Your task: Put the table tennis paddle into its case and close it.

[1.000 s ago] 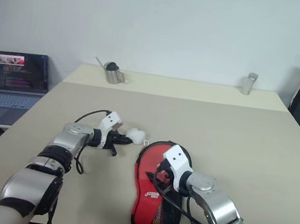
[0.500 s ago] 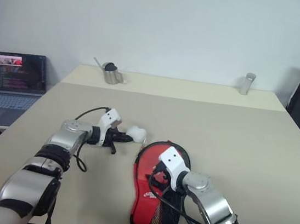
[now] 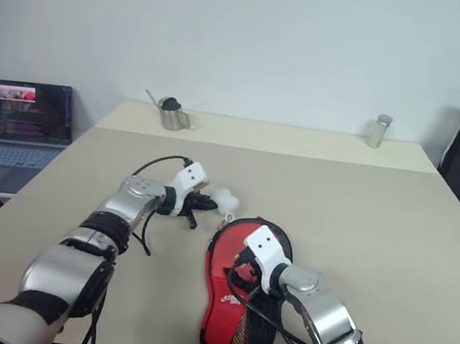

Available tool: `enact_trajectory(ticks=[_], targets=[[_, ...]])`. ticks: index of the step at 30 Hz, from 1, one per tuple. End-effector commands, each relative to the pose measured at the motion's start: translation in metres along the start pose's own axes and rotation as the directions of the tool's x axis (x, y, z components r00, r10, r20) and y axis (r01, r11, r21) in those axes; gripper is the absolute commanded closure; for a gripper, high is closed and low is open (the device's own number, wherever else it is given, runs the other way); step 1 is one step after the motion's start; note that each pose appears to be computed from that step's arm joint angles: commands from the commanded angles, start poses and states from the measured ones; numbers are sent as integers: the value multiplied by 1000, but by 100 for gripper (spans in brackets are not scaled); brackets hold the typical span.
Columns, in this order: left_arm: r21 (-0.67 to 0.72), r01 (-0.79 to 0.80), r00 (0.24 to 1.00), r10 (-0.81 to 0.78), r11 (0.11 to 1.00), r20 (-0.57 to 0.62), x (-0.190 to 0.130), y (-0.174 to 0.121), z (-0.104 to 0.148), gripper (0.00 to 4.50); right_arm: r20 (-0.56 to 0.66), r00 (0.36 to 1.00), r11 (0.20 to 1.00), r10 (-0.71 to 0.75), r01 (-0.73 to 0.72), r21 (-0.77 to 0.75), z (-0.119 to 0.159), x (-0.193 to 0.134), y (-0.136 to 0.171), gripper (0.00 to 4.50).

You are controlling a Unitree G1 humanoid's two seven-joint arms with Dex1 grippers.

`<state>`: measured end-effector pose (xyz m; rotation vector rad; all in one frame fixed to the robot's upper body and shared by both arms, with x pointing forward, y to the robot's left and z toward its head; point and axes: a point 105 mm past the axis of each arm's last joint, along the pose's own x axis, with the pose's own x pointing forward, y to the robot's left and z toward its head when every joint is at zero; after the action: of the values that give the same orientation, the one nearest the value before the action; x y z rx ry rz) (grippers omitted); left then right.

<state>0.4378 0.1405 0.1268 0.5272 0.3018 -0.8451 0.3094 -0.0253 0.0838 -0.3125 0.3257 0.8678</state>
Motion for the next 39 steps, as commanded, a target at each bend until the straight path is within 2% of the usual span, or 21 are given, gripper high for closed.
enact_trajectory(ticks=[1,6,15,28,39], targets=[[99,-52,998,49,994,28,1,11,27,449,-166,986,998,-29,39,55,-45,1,-2,0],[174,-97,995,101,980,-16,2,17,28,449,-188,981,997,-39,51,59,-53,2,1,0],[202,-148,987,159,968,-37,6,22,31,449,-191,980,995,-48,63,72,-55,3,3,0],[313,-194,981,188,930,50,29,11,84,449,-215,975,993,-53,75,94,-64,2,1,0],[410,-206,977,159,889,145,55,-20,121,449,-231,971,991,-57,82,104,-69,2,2,0]])
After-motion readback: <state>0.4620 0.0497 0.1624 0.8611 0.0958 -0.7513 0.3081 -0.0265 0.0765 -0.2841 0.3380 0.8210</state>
